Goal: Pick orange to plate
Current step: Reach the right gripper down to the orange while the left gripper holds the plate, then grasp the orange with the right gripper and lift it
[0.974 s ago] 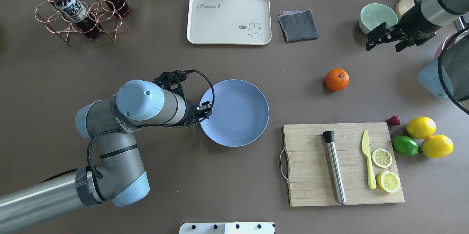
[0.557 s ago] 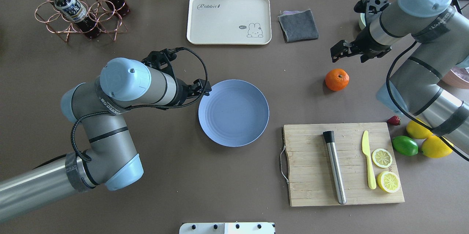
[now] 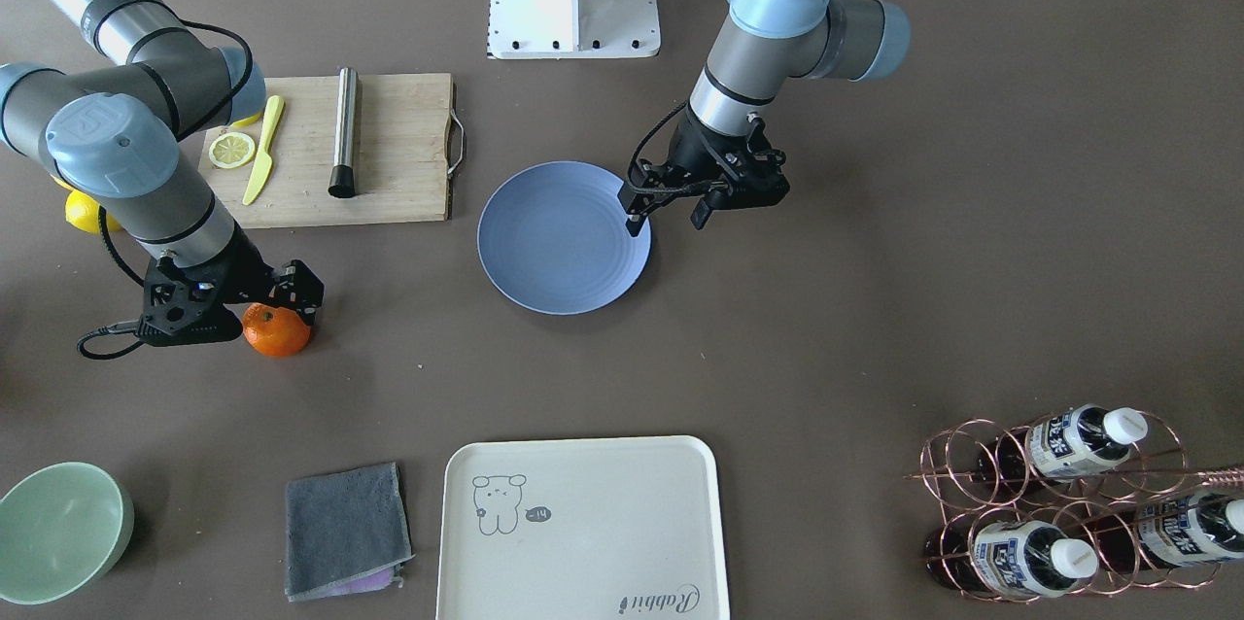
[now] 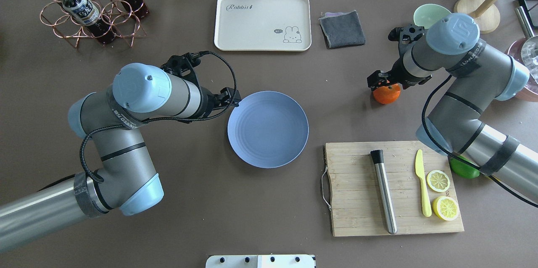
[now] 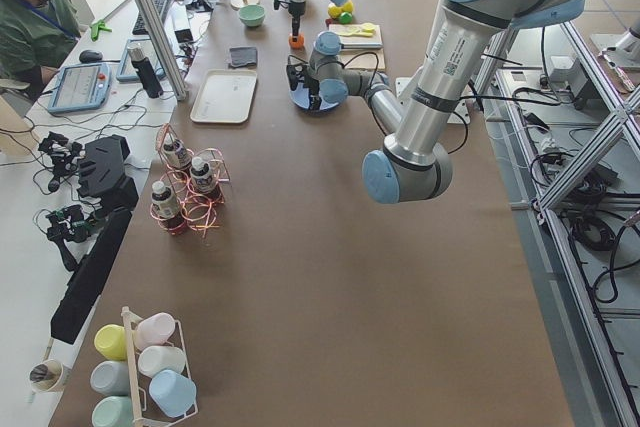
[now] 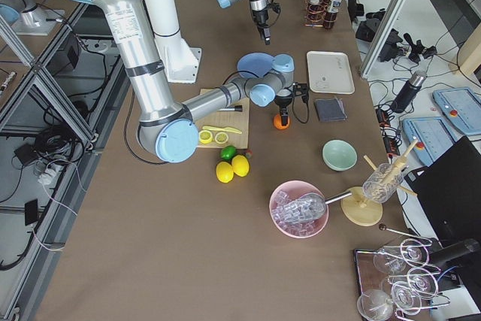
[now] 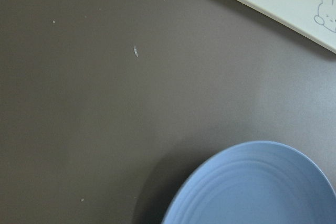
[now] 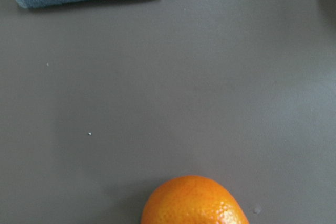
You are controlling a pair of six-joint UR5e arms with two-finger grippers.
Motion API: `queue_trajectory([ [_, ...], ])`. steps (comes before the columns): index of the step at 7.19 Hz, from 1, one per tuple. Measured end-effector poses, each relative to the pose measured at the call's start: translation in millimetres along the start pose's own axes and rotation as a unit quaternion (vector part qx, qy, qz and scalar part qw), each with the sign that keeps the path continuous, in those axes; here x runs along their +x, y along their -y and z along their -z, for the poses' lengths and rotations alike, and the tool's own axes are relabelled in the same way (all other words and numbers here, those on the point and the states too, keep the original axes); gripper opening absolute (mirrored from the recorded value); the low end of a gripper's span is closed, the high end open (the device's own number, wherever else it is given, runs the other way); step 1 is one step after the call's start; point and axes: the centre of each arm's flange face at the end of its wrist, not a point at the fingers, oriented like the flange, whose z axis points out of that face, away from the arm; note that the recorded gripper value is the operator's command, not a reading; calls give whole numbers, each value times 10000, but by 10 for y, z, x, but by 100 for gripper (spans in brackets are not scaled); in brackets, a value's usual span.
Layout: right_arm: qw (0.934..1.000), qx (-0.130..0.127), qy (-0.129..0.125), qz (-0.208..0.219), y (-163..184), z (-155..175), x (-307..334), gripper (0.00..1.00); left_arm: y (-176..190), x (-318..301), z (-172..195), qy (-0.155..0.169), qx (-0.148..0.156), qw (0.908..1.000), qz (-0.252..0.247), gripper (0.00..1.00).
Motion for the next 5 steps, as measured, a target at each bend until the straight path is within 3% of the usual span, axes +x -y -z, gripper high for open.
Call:
queue_trajectory([
  [1, 10000, -4, -65, 11, -21, -71, 7, 53, -7, -1, -5, 1, -5, 10000, -3, 98],
  [2, 10000, -4, -94, 15, -26, -102, 9, 1, -13, -2, -9, 2, -10, 10000, -5, 98],
  [5, 10000, 67, 17, 53, 38, 12, -108, 0, 29, -1, 19, -12, -16, 10000, -13, 98],
])
